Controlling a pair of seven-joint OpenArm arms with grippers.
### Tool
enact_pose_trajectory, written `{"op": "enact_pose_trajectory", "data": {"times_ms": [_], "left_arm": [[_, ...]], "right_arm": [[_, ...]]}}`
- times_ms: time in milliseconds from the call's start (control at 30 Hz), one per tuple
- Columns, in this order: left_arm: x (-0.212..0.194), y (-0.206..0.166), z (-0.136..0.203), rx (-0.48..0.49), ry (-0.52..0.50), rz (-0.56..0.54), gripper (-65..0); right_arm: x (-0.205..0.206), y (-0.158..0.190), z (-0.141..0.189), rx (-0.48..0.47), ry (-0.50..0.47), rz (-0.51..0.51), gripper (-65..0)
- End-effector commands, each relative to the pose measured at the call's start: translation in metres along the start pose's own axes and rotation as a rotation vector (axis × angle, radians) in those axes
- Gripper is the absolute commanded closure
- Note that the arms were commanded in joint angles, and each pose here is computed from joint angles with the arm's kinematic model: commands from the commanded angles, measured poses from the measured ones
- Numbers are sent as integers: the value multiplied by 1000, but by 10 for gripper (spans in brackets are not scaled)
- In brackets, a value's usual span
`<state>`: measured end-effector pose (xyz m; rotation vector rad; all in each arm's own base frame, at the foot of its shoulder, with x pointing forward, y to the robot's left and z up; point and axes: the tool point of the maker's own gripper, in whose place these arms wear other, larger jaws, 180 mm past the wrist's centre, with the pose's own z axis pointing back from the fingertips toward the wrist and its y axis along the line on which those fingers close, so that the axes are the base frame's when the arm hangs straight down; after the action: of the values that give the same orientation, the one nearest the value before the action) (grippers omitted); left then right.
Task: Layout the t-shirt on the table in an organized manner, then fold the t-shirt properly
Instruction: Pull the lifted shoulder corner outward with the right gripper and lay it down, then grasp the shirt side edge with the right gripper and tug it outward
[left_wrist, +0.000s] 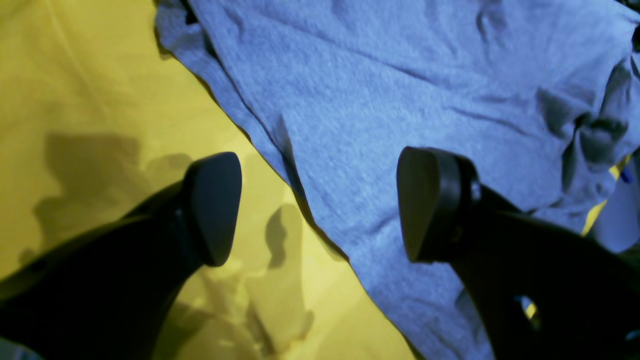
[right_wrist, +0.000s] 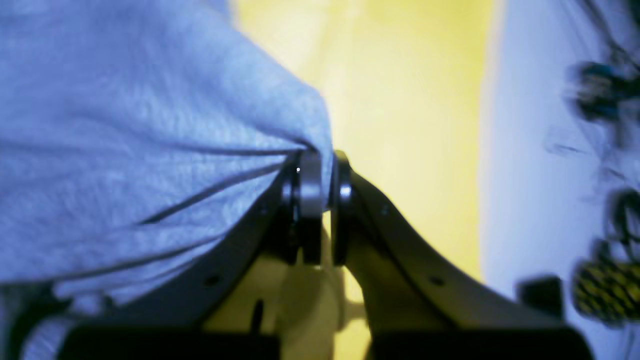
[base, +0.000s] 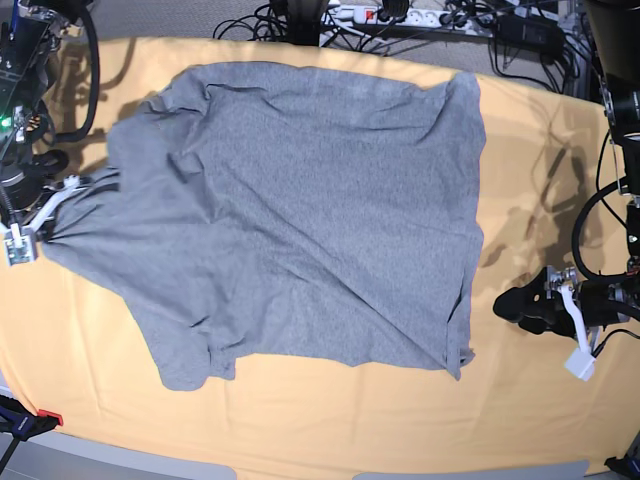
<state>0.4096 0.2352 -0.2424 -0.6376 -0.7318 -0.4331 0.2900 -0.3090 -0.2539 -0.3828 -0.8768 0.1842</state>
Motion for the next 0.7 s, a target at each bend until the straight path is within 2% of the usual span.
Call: {"op": "enact_pose_trajectory", "data": {"times_ms": [0, 233, 433, 533, 667], "left_arm": [[24, -1, 13, 6, -62, -32, -494], [24, -1, 13, 5, -63, -32, -494], [24, -1, 13, 6, -63, -32, -494], [24, -2, 12, 3, -65, -32, -494], [24, -2, 13, 3, -65, -31, -494]], "right_arm": [[14, -15, 4, -59, -46, -2, 0], [15, -18, 4, -78, -52, -42, 0], [36, 9, 1, 20, -149, -4, 0], [53, 43, 3, 141, -236, 99, 0], [66, 75, 4, 236, -270, 169, 0]]}}
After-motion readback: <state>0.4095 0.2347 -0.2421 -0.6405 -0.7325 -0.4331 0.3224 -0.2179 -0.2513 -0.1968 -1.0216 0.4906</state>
